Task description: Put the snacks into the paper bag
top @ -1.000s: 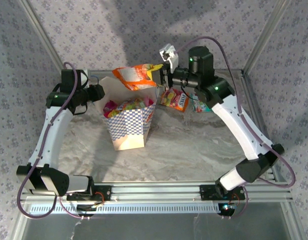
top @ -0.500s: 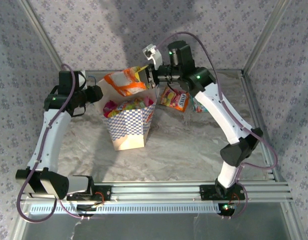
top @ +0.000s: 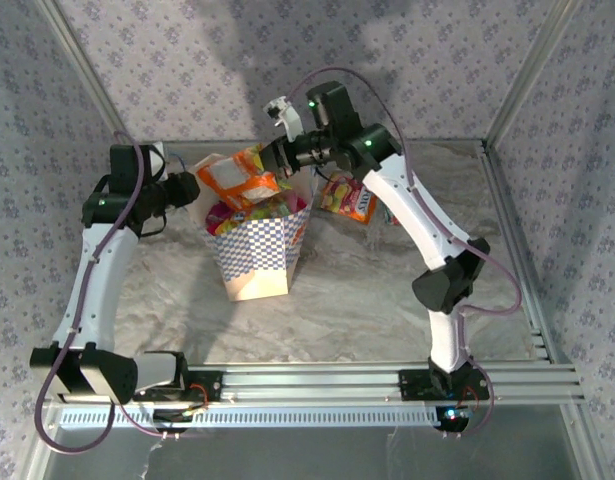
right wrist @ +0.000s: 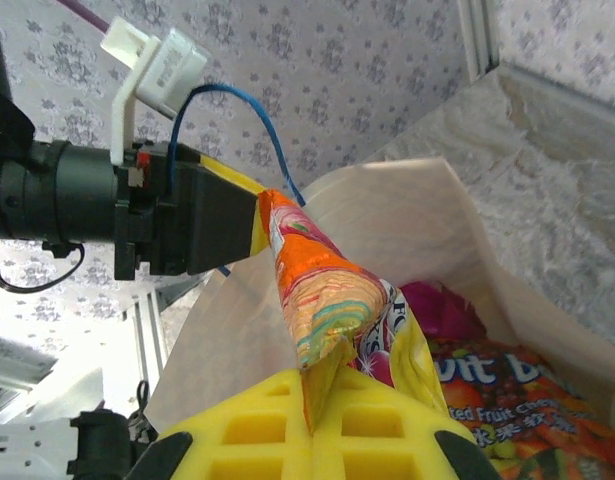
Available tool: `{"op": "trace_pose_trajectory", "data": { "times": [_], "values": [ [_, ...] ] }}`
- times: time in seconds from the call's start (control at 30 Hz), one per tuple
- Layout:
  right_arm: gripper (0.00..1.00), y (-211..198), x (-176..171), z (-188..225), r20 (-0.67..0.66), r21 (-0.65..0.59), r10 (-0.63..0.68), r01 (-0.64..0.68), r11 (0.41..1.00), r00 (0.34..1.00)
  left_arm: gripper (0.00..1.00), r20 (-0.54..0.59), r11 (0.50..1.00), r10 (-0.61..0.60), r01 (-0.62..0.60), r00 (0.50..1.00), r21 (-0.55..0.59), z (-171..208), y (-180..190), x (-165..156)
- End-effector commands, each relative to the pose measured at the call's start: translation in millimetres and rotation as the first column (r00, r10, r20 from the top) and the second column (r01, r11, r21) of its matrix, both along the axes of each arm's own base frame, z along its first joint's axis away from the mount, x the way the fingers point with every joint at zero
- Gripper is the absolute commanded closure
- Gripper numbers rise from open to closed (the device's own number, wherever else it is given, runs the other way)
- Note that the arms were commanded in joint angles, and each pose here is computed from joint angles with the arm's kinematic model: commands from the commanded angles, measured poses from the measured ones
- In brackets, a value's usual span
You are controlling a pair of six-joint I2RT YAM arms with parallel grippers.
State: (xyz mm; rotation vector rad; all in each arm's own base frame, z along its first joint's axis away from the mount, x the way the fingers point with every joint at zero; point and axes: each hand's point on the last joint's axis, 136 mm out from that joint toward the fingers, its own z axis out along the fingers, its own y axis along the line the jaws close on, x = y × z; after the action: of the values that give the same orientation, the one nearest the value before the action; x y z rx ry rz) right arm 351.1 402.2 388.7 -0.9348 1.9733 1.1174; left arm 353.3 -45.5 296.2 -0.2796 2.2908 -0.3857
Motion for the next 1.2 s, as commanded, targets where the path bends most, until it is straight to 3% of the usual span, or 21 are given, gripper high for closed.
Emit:
{"op": "trace_pose_trajectory", "data": {
  "times": [0.0,0.2,0.27,0.4,0.53,0.8,1.17],
  "values": [
    [1.0,6,-13,7,-0.065,0.025,0.043,-0.042,0.999,0.997,0.57,0.006,1.0,0.007,-0.007,1.0,-0.012,4,2,-4],
    [0.91,12,-12,-5,-0.165,0.028,0.044,-0.04,0.999,0.985,0.57,0.004,1.0,0.008,-0.008,1.0,-0.016,3,3,-3],
    [0.73,10,-10,-11,-0.184,0.006,0.021,-0.021,1.0,0.983,0.57,0.001,1.0,0.006,-0.006,1.0,-0.021,2,2,-3],
    [0.6,7,-9,-17,-0.204,-0.015,0.008,-0.011,1.0,0.979,0.57,-0.001,1.0,0.003,-0.003,1.0,-0.028,1,1,-2],
    [0.56,4,-10,-12,-0.19,-0.017,-0.002,-0.002,1.0,0.982,0.57,-0.004,0.999,-0.003,0.003,1.0,-0.036,1,-1,-2],
    [0.38,-19,-20,11,-0.061,-0.039,-0.027,0.025,0.999,0.998,0.57,-0.009,0.999,-0.009,0.009,1.0,-0.037,-1,-2,-1],
    [0.33,-85,-29,33,0.117,-0.094,-0.175,0.186,0.978,0.978,0.57,-0.01,0.999,-0.013,0.013,1.0,-0.041,1,-3,1]
  ]
}}
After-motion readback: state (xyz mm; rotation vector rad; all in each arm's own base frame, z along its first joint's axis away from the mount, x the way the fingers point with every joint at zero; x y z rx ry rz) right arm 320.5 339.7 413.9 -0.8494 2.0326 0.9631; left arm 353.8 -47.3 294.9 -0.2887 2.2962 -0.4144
